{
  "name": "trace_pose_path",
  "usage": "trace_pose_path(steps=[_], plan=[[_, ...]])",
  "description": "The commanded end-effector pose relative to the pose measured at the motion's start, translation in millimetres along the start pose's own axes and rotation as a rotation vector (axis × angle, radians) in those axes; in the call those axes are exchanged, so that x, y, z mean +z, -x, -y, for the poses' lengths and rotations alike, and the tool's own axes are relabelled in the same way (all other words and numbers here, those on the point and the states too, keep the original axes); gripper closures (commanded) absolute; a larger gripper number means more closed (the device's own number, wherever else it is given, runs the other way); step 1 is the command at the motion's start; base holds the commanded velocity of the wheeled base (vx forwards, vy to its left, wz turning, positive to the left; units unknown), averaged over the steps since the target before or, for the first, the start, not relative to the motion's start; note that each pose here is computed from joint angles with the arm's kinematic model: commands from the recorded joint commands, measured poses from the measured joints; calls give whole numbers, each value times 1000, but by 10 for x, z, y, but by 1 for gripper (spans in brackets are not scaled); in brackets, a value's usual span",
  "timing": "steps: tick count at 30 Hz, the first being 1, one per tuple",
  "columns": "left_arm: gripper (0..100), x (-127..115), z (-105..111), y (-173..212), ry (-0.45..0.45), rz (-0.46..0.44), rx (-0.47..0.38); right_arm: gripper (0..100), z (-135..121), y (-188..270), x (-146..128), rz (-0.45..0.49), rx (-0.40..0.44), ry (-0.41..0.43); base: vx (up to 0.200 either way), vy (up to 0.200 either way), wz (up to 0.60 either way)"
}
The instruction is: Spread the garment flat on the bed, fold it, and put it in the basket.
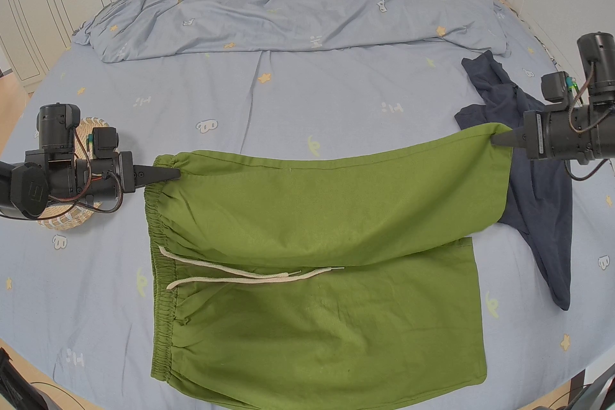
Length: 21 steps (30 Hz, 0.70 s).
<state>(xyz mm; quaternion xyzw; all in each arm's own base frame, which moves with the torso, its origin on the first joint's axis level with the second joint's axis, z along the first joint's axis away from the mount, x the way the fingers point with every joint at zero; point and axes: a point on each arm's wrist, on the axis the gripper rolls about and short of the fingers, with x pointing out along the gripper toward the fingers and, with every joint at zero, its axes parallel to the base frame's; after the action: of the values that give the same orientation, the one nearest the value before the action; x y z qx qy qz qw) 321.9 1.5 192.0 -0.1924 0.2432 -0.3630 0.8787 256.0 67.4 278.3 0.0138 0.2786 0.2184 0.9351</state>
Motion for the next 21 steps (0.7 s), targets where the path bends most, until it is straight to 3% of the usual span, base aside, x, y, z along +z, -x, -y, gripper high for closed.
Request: trace_pose_path(steps=[1,11,21], plan=[[100,0,-226,-76,8,15,23,100,234,-594,103,-22,-27,-16,0,0,0],[100,93,-470,-166,-12,58,81,100,322,-802,331,84,-48,11,0,0,0],[100,111,-616,-199,-5,63,95,100,376,-1144,520,121,-102,45,0,0,0]])
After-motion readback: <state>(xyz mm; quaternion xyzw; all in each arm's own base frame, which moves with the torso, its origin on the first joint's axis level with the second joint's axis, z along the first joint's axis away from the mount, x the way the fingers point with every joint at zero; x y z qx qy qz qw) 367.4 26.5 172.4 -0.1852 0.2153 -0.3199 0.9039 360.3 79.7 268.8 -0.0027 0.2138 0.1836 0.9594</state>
